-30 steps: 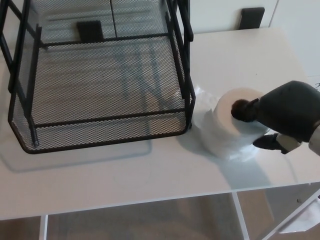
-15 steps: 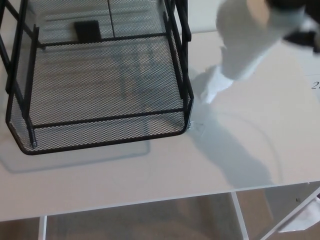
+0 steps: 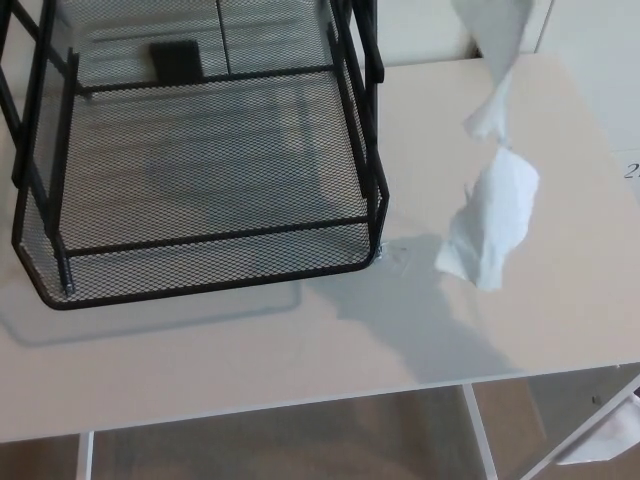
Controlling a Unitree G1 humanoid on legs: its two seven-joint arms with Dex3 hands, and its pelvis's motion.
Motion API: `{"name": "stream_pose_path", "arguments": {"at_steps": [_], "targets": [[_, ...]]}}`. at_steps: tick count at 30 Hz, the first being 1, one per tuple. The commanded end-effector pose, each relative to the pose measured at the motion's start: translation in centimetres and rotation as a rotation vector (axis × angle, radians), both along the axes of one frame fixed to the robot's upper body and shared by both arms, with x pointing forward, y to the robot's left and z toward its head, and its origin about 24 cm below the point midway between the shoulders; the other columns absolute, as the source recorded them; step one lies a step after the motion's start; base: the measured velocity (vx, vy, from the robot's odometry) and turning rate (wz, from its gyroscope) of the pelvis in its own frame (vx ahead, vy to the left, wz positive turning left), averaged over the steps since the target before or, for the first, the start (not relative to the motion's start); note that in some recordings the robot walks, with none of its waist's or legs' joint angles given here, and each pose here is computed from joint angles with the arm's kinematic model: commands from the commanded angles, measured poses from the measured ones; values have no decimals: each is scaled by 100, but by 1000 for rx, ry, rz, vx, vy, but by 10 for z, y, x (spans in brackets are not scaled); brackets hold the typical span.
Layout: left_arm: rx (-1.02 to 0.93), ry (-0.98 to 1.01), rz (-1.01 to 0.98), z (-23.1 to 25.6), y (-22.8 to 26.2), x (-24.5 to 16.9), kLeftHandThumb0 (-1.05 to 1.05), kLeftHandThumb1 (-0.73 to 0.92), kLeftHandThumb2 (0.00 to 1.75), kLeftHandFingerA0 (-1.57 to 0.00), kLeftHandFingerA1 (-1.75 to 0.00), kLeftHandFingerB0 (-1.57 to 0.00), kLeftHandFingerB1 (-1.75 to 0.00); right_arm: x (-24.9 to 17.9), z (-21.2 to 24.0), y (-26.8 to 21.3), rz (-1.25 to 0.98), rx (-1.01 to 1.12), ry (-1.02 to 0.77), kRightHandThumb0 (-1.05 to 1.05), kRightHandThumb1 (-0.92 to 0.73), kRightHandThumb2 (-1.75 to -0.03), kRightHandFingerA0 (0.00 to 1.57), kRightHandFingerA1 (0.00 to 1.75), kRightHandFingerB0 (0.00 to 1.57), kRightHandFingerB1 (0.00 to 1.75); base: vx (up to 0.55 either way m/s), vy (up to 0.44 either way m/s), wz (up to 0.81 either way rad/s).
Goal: The robot walks towards a desk on which a file tray is kept in the middle and a toilet paper roll is kept on its right. The robot uses its right hand to hook on finger in the gap of the roll and grabs it, lifts it and places it on the tray.
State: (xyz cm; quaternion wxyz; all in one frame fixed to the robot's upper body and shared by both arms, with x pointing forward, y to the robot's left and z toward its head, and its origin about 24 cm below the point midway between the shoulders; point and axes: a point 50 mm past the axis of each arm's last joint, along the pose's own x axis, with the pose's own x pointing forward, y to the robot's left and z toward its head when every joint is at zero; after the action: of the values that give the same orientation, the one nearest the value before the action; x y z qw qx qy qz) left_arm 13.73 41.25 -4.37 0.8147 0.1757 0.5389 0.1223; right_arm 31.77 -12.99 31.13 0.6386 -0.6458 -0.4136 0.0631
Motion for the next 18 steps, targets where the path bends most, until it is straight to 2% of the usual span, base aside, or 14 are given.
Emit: {"name": "stream_pose_path", "arguments": {"at_steps": [1, 4, 5, 6, 9, 10, 11, 12, 13, 14, 16, 17, 18], "targets": [[6, -37, -27, 3, -1, 8, -105, 70, 112, -10, -64, -3, -46, 3, 3, 46, 78, -19, 256, -33, -59, -61, 84, 165, 90, 66, 0, 0, 0], [4, -41, -27, 3, -2, 9, -105, 70, 112, -10, -64, -3, -46, 4, 0, 49, 82, -20, 258, -33, -59, -61, 84, 165, 90, 66, 0, 0, 0], [35, -20, -58, 3, -3, 11, -105, 92, 76, -6, -72, -8, -56, 8, -7, 59, 97, -41, 280, -31, -64, -62, 83, 163, 88, 75, 0, 0, 0], [33, -23, -26, 2, -4, 11, -105, 74, 125, -3, -65, -15, -57, 12, -9, 70, 76, -58, 341, -32, -65, -63, 78, 163, 87, 71, 0, 0, 0], [31, -12, -15, 1, -5, 13, -105, 71, 125, -10, -69, -14, -62, 15, -14, 86, 78, -68, 375, -34, -63, -64, 80, 157, 89, 68, 0, 0, 0], [30, -13, -20, 1, -6, 13, -105, 71, 125, -32, -81, -12, -62, 15, -14, 87, 80, -71, 383, -29, -65, -68, 83, 154, 88, 73, 0, 0, 0], [28, -14, -27, 2, -6, 14, -105, 71, 125, -32, -81, -12, -62, 16, -15, 90, 85, -77, 397, -29, -65, -68, 83, 154, 88, 73, 0, 0, 0], [14, -23, 0, 1, -6, 12, -105, 69, 124, -54, -96, -9, -62, 18, -20, 99, 102, -100, 401, -28, -64, -68, 86, 150, 90, 75, 0, 0, 0], [12, -26, 2, 1, -6, 13, -105, 69, 124, -54, -96, -9, -62, 18, -20, 99, 102, -103, 401, -28, -64, -68, 86, 150, 90, 75, 0, 0, 0], [16, -27, -15, 0, -6, 13, -105, 71, 124, -20, -77, -12, -62, 20, -25, 105, 108, -129, 407, -29, -63, -68, 88, 147, 92, 74, 0, 0, 0], [8, -28, -19, 1, -7, 15, -105, 71, 124, -23, -79, -6, -59, 21, -28, 108, 105, -138, 418, -28, -62, -69, 89, 142, 92, 72, 0, 0, 0], [8, -19, -18, 1, -7, 15, -105, 72, 125, -30, -80, -8, -59, 22, -31, 110, 110, -154, 427, -27, -62, -71, 89, 142, 92, 74, 0, 0, 0], [7, -25, -19, 2, -8, 16, -105, 73, 124, -18, -73, -9, -59, 22, -33, 112, 103, -165, 419, -28, -59, -70, 89, 145, 93, 71, 0, 0, 0]]}}
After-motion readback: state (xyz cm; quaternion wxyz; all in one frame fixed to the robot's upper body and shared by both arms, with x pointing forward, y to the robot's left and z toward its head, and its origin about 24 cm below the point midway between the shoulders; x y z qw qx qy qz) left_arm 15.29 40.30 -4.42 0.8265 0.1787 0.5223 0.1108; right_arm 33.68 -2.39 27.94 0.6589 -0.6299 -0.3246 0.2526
